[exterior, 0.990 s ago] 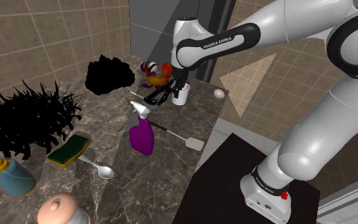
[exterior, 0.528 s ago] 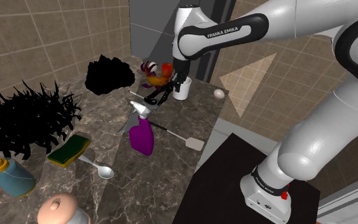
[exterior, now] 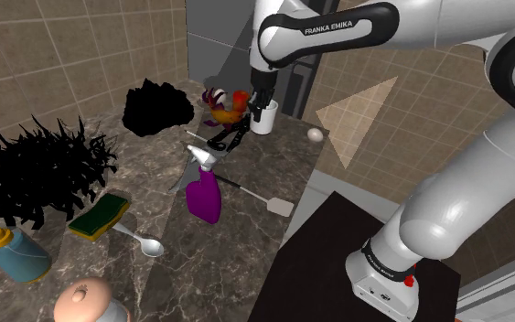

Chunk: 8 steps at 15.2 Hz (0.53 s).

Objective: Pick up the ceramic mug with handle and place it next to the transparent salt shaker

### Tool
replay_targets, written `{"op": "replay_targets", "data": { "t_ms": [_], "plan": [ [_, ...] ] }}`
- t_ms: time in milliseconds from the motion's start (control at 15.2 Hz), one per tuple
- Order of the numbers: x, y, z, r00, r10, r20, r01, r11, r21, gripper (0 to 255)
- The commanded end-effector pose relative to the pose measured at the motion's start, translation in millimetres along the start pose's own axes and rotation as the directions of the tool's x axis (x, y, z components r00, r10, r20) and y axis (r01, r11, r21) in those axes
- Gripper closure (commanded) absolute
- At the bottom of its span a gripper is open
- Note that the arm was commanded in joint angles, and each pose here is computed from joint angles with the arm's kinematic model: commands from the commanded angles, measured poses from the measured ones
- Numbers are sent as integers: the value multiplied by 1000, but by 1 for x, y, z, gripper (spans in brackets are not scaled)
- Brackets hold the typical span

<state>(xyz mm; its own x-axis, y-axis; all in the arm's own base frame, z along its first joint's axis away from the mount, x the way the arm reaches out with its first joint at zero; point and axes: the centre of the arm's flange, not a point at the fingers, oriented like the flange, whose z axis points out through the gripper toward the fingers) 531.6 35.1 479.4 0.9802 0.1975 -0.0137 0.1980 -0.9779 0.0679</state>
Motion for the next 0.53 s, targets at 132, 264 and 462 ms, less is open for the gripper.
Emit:
{"op": "replay_targets", "data": {
  "t_ms": [132,264,462],
  "plan": [
    [-1,1,-21,1000,0,0,0,1000,0,255],
    [-1,2,-32,1000,0,0,0,1000,0,255],
    [-1,3,-48,1000,0,0,0,1000,0,255]
  ]
}}
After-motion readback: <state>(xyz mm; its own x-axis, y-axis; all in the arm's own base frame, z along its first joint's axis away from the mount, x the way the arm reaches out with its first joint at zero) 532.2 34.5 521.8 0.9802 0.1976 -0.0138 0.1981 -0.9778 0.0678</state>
